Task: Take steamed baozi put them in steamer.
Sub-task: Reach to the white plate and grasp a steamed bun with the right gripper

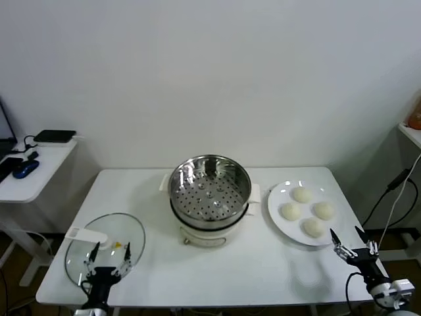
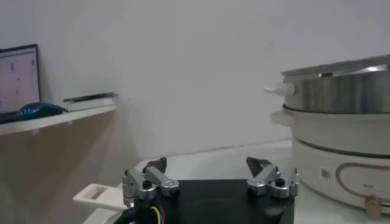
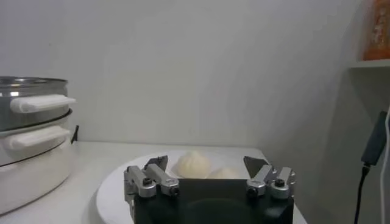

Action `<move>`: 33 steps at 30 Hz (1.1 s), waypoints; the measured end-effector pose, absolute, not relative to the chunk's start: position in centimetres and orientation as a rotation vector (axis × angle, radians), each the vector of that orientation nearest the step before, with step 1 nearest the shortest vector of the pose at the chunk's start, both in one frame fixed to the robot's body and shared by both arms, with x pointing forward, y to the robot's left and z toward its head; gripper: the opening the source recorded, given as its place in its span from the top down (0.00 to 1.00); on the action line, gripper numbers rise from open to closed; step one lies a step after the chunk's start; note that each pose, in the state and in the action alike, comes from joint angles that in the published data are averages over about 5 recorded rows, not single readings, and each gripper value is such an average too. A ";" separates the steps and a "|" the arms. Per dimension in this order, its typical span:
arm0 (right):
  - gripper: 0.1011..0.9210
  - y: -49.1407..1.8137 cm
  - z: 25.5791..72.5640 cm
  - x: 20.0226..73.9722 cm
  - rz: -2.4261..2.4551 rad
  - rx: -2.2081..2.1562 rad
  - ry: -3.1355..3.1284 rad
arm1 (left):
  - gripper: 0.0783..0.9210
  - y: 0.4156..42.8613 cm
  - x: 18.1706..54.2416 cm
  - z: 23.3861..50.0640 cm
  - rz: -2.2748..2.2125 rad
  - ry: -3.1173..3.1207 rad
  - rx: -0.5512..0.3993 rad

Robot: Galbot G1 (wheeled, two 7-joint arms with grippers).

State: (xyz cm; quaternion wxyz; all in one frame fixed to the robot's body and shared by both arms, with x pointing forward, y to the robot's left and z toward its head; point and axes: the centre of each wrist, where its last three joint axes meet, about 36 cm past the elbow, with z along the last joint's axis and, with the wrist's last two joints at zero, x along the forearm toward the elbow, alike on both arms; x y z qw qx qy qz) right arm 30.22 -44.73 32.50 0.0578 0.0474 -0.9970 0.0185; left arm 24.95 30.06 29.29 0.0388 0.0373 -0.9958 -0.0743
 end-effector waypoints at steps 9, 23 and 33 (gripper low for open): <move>0.12 -46.2 35.9 34.4 0.229 0.274 -3.021 | 0.12 29.9 24.8 29.6 -0.234 -3.059 0.105; 0.12 -49.8 45.9 46.6 0.709 0.684 -2.768 | 0.12 28.6 25.1 30.1 -0.246 -3.078 0.071; 0.12 -50.7 50.9 55.2 0.952 1.017 -2.371 | 0.12 28.2 25.1 29.9 -0.242 -3.078 0.053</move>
